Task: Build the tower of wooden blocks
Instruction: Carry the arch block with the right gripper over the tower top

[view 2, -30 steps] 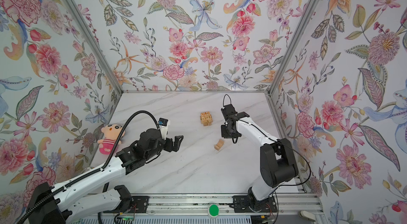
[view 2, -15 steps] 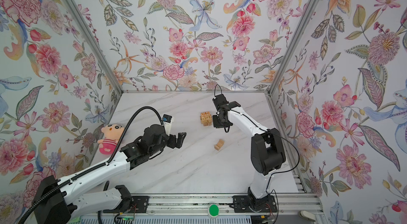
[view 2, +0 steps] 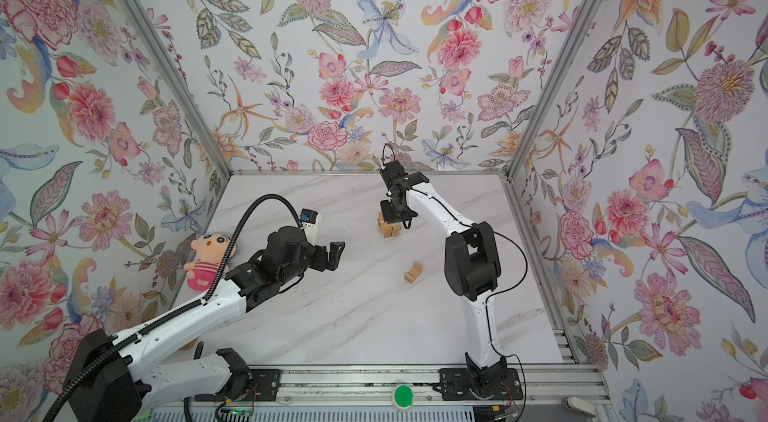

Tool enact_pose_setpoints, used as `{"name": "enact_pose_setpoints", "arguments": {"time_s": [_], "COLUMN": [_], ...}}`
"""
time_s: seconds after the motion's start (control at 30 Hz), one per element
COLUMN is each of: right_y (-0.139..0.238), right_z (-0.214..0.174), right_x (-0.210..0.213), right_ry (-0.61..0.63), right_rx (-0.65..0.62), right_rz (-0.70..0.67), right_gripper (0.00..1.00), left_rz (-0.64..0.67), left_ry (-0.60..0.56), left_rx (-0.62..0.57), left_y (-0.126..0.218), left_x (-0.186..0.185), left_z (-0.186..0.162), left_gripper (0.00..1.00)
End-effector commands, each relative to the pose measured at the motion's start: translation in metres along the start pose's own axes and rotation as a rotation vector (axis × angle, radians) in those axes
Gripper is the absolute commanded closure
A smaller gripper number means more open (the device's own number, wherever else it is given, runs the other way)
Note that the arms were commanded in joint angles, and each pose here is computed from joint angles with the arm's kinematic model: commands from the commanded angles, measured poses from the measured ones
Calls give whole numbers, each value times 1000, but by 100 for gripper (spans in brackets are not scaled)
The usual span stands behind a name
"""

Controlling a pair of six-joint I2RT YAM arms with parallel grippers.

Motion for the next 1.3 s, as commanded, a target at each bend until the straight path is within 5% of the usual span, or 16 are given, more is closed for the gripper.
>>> {"name": "enact_pose_setpoints", "arguments": {"time_s": [0.0,1.27], "right_y": [-2,-28], "right_z": [-5,-2], "right_x": [8,13], "right_ry": [26,10], "right_rx": [40,91], "right_rz": [-1,-67], "right_gripper": [70,68], "left_rz": [-10,-4], "left_ry": [-9,25], "left_rx": [-4,-11], "left_y": [-1,3], "left_x": [3,26], "left_z": [4,-10], "left_gripper": [1,1]}}
Point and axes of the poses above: each gripper's point midway between its finger pads, its own y axis back along the fingers, its own x axis along the line the jaws close on, z = x × y, the point moved 1 cm from there along y, back along the fingers, and after that the axes turned 14 degrees about -y, right-handed, at the moved point
